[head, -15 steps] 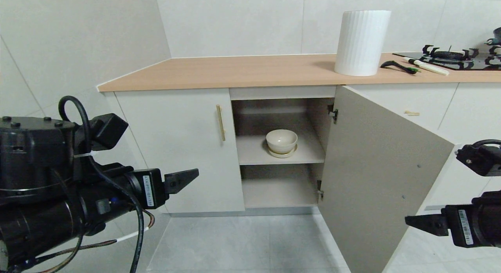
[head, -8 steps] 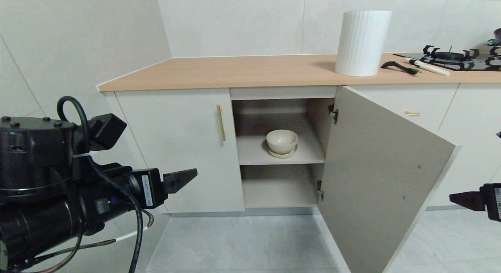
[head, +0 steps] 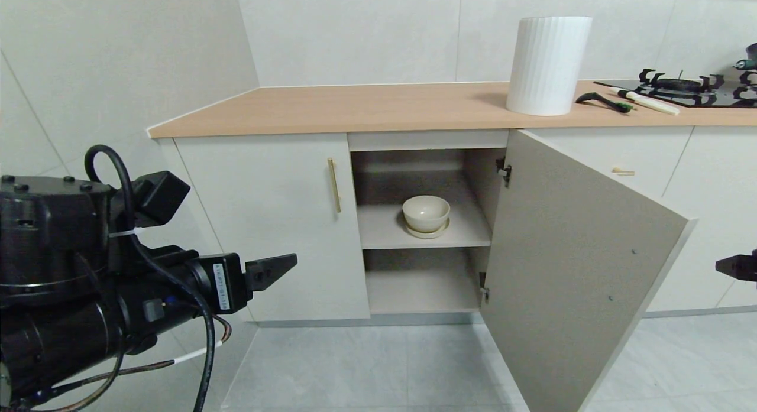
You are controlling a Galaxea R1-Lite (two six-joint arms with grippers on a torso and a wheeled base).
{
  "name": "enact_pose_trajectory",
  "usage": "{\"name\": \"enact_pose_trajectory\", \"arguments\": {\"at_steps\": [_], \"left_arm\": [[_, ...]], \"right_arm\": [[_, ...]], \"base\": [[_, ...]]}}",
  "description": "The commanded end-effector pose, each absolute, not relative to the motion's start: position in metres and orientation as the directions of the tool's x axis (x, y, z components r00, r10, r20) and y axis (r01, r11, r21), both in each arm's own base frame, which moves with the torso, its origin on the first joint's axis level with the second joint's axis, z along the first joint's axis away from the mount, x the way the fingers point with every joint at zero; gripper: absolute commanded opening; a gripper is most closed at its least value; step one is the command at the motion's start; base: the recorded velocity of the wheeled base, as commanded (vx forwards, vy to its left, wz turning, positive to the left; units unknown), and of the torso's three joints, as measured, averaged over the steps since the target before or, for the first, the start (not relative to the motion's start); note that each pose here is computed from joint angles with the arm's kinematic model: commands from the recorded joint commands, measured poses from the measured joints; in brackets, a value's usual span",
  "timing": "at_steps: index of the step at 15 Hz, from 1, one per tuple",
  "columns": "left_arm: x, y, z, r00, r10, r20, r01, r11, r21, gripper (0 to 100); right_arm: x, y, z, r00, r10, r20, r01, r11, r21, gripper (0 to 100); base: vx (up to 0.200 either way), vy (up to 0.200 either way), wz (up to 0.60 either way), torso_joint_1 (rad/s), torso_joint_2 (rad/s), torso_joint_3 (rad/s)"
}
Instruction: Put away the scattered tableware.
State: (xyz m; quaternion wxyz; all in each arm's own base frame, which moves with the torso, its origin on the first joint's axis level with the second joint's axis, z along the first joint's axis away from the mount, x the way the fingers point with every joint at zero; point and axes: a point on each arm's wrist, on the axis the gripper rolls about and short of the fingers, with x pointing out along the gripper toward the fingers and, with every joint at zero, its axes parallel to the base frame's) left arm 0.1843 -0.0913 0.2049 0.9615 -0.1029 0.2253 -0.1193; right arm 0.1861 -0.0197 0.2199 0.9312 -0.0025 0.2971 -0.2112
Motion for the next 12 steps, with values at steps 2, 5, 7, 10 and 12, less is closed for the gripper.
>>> {"name": "enact_pose_trajectory", "arguments": {"at_steps": [2, 5, 7, 10, 12], "left_arm": [[0.185, -0.092, 0.205, 0.870, -0.276, -0.409, 0.183, 0.950, -0.252, 100], [0.185, -0.091, 0.205, 0.871, -0.275, -0.407, 0.182, 0.950, -0.252, 100], [0.185, -0.092, 0.205, 0.870, -0.276, -0.409, 0.183, 0.950, -0.252, 100], [0.185, -0.091, 0.205, 0.871, -0.277, -0.406, 0.184, 0.950, -0.253, 100], [0.184, -0.091, 0.206, 0.872, -0.277, -0.405, 0.184, 0.950, -0.253, 100]], "right_arm": [[0.219, -0.022, 0.189, 0.711, -0.381, -0.590, 0.394, 0.912, -0.115, 100], [0.226, -0.017, 0.183, 0.742, -0.340, -0.578, 0.363, 0.928, -0.080, 100], [0.233, -0.007, 0.175, 0.738, -0.306, -0.602, 0.356, 0.934, -0.038, 100], [0.235, 0.007, 0.172, 0.746, -0.254, -0.615, 0.326, 0.945, 0.005, 100], [0.235, 0.014, 0.171, 0.756, -0.212, -0.620, 0.299, 0.953, 0.040, 100]], "base": [[0.000, 0.000, 0.00, 0.000, 0.00, 0.000], [0.000, 0.000, 0.00, 0.000, 0.00, 0.000], [0.000, 0.000, 0.00, 0.000, 0.00, 0.000], [0.000, 0.000, 0.00, 0.000, 0.00, 0.000], [0.000, 0.000, 0.00, 0.000, 0.00, 0.000]]}}
